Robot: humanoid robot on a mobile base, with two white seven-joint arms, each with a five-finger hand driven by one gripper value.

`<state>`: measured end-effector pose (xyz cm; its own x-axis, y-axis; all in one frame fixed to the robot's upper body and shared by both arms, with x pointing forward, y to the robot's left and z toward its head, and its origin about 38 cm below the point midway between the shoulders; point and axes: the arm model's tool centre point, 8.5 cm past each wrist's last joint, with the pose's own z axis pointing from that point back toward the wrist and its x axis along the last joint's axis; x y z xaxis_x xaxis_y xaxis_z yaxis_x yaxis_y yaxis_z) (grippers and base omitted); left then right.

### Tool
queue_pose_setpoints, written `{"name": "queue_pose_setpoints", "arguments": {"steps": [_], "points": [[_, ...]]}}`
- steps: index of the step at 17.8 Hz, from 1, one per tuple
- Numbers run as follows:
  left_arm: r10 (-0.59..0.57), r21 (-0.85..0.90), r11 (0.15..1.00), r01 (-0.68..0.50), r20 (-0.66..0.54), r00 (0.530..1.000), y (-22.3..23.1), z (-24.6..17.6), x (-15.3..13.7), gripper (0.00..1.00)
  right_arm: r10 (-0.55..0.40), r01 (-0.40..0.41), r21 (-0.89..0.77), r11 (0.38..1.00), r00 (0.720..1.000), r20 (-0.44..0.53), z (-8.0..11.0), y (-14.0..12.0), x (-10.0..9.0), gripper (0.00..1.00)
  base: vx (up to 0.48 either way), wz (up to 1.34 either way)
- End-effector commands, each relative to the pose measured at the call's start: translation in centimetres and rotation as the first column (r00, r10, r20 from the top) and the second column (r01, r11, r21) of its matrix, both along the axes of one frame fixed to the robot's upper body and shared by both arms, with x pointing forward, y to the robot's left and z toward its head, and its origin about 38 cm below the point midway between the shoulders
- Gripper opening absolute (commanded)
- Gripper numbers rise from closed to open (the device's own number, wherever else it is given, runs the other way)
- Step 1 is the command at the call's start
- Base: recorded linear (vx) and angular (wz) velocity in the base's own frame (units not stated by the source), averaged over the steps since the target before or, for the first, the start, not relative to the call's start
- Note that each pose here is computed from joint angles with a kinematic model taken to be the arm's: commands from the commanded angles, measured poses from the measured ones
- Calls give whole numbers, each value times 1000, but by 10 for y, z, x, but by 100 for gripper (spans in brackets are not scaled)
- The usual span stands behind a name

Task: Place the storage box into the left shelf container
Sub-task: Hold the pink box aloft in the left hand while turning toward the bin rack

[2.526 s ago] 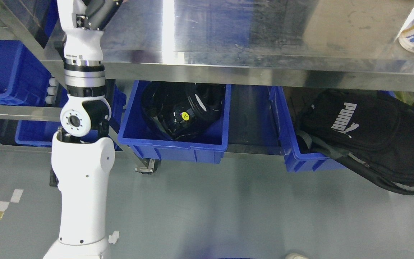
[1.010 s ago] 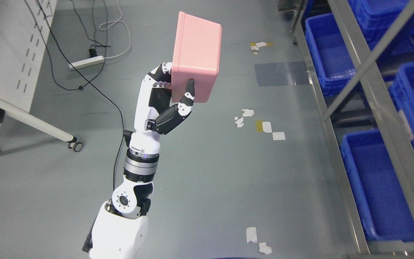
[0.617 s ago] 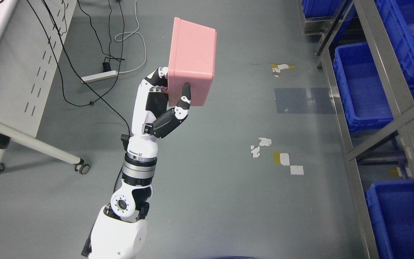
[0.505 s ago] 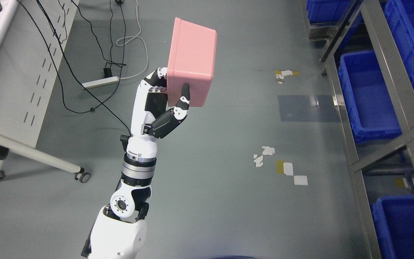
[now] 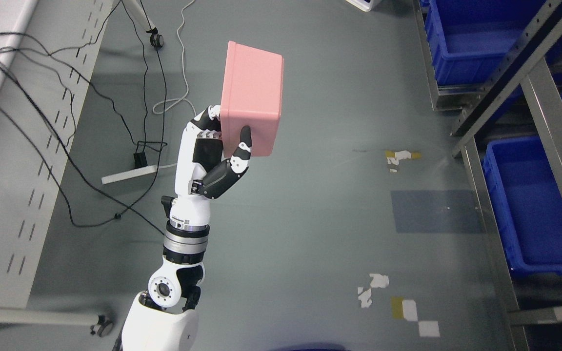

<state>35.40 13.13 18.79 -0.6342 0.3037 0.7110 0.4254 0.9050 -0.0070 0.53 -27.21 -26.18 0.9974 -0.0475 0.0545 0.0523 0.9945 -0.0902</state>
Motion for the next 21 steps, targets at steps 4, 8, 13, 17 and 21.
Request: {"name": "queue_pose_setpoints", "arguments": {"steps": [4,8,13,17,21], "points": [[-11,11,1000,12,-57,998,2,-23,-11,10,-19,20,-18,1000,1000,22,1,-12,8,100,665,-147],[-86,25,996,88,-85,993,-17,-39,-24,10,-19,20,-18,1000,1000,25,1,-12,9,100,654,-437],[-179,42,981,189,-186,966,-42,-78,-54,10,-19,20,-18,1000,1000,22,1,-12,8,100,457,-1234],[-191,32,978,204,-235,953,-46,-104,-75,10,-19,20,-16,1000,1000,23,1,-12,9,100,305,-1415],[-139,56,986,159,-268,953,-31,-116,-64,10,-19,20,-16,1000,1000,22,1,-12,8,100,249,-1252]]}}
